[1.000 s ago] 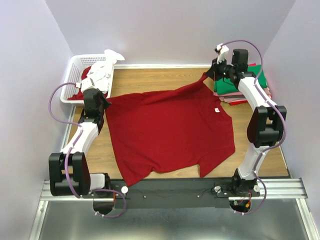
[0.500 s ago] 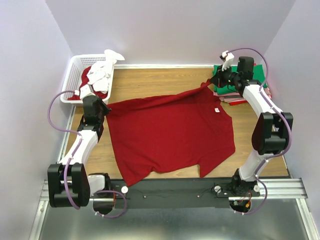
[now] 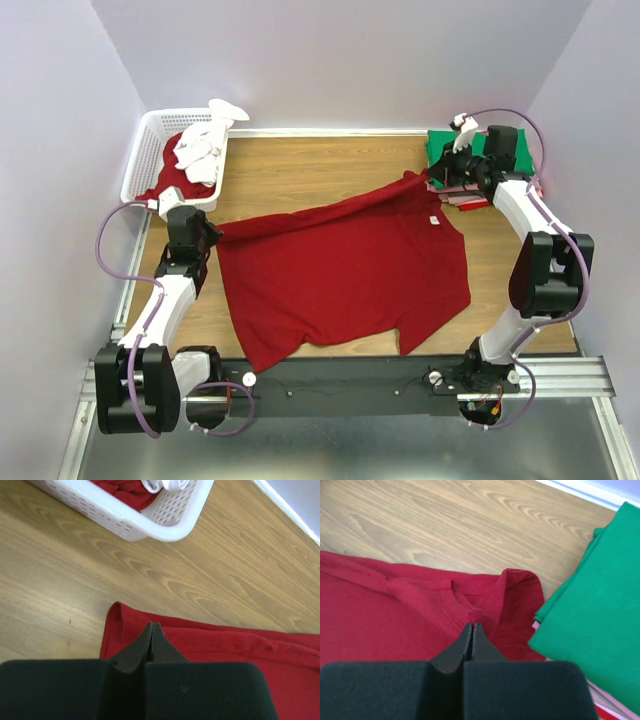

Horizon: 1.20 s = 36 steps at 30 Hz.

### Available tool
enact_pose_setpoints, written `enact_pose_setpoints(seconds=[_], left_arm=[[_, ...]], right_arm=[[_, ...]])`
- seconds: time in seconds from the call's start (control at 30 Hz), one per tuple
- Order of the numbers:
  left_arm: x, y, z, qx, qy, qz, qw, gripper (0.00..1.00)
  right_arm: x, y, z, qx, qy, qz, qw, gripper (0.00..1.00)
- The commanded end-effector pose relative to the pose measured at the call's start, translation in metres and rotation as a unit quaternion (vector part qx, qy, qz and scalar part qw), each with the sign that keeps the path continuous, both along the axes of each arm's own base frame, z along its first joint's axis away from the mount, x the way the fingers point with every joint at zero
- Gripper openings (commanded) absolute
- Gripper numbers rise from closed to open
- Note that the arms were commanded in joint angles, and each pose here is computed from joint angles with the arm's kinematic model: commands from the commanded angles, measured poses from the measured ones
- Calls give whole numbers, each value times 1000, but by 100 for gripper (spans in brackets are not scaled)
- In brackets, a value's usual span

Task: Fold and stack the t-shirts
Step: Fold the tshirt

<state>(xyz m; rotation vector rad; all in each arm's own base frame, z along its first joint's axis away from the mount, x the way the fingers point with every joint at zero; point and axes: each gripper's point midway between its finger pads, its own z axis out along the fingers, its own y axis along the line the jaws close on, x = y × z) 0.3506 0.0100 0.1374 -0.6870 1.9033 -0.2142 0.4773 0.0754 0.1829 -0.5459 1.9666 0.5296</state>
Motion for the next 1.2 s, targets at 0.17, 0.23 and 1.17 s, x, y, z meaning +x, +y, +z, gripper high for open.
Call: enact_pose_setpoints(seconds=[0.17, 0.23, 1.17], left_arm=[[-16, 4, -11, -27, 7, 32, 999, 0], [-19, 4, -16, -28, 14, 33, 999, 0], [-49, -4, -79, -78, 84, 53, 992, 0]], right_arm=[[-3, -4, 3, 2, -18, 2, 1000, 0], [-5, -3, 2, 3, -18, 3, 1000, 1], [-40, -16, -25, -13, 1, -3, 1000, 0]])
